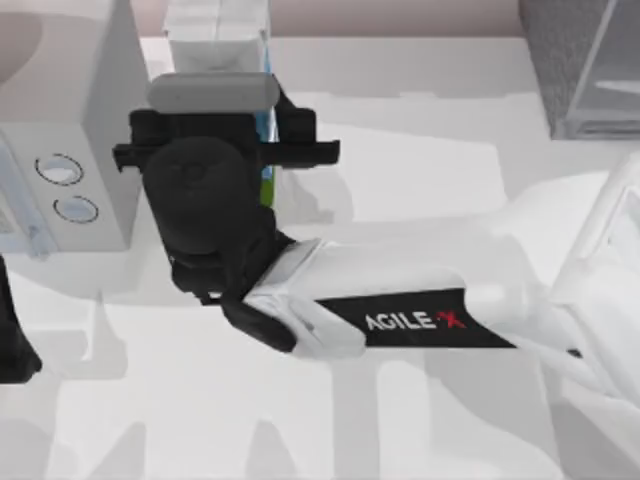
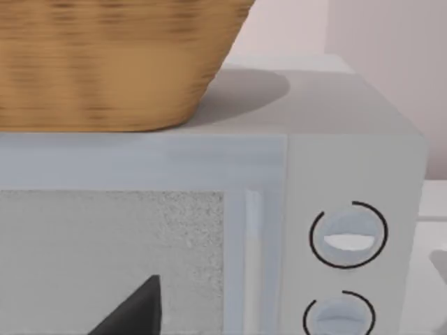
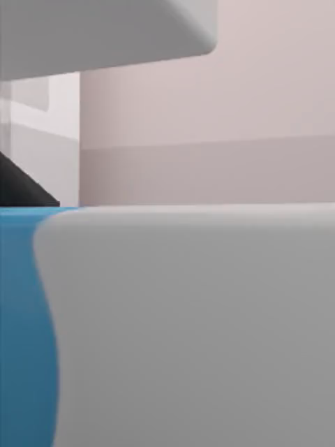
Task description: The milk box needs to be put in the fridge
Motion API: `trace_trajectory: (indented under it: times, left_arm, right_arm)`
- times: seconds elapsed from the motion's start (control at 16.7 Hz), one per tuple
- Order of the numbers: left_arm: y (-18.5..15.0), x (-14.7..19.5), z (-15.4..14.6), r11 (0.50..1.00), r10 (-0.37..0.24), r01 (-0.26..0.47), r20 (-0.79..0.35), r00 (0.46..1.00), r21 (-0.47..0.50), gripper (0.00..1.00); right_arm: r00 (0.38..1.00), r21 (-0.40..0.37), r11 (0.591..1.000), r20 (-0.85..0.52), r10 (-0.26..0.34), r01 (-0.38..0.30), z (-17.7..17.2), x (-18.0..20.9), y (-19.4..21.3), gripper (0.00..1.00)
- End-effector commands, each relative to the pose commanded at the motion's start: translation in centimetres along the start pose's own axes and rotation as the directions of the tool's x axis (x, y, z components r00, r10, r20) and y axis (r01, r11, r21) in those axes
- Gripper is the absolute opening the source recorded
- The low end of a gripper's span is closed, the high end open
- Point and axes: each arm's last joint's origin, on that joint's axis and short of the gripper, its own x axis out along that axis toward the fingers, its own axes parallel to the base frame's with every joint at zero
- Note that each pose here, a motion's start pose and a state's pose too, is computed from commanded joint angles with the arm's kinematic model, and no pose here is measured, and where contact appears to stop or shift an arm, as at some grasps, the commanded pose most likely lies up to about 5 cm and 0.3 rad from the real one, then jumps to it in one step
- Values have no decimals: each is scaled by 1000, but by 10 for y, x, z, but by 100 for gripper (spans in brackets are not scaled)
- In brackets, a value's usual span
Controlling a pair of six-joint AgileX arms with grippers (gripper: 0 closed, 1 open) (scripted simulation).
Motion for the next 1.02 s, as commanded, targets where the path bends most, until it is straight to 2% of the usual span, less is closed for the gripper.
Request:
trace_trajectory:
  times: [0.18,0.48,0.6,0.78,0.9,1.02]
  left_arm:
    - [0,0,0,1000,0,0,0,1000,0,100]
    - [0,0,0,1000,0,0,0,1000,0,100]
    - [0,0,0,1000,0,0,0,1000,0,100]
    - [0,0,0,1000,0,0,0,1000,0,100]
    - [0,0,0,1000,0,0,0,1000,0,100]
    - [0,0,0,1000,0,0,0,1000,0,100]
  right_arm:
    - [1000,7,1000,4,0,0,26,-3,-2,0]
    - [1000,7,1000,3,0,0,25,-3,-3,0]
    - [1000,-21,1000,-14,-10,10,27,5,-16,0]
    - [995,-120,992,-88,-51,40,34,27,-69,0]
    - [984,-181,982,-153,-87,59,46,38,-122,0]
    - [973,-199,977,-201,-116,76,65,37,-183,0]
